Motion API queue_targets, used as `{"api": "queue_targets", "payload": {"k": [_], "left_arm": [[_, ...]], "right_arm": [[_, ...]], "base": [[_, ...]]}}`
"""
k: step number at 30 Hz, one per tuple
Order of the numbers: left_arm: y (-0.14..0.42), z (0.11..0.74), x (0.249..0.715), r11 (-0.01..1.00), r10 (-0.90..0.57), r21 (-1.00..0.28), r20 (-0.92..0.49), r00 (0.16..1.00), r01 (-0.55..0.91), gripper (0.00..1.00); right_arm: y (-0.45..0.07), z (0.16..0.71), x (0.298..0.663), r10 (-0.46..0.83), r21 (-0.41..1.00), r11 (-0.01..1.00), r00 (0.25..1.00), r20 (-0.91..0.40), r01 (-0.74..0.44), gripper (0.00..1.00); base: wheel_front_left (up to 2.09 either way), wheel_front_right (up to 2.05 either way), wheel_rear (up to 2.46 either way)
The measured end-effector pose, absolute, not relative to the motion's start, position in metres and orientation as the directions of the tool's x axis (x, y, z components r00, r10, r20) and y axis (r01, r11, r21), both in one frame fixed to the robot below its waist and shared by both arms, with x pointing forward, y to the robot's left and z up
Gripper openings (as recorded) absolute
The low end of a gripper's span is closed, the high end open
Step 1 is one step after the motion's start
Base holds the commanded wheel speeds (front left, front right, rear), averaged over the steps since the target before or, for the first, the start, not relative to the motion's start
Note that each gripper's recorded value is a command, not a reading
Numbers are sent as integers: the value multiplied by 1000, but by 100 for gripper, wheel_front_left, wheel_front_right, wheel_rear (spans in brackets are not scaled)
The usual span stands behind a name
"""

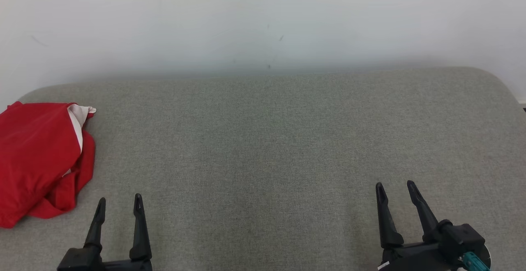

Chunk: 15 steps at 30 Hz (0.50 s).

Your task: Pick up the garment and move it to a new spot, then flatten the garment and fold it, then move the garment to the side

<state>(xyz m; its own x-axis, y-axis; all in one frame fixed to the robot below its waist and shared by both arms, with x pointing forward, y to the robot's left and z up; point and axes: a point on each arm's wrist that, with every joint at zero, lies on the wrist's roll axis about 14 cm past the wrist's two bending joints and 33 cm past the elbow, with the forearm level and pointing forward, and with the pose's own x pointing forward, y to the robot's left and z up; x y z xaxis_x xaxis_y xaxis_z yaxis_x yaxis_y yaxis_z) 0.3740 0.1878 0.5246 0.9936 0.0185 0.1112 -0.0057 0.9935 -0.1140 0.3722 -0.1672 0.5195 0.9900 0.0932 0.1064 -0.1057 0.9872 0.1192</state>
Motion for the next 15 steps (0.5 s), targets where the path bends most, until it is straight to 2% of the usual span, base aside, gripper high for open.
{"api": "queue_targets", "payload": {"k": [15], "left_arm": [[195, 520, 370, 999, 23, -40, 116, 993, -18, 100]], "right_arm": [[-176, 518, 368, 77, 37, 996, 991, 114, -82, 100]], "base": [[0, 0, 0]]}}
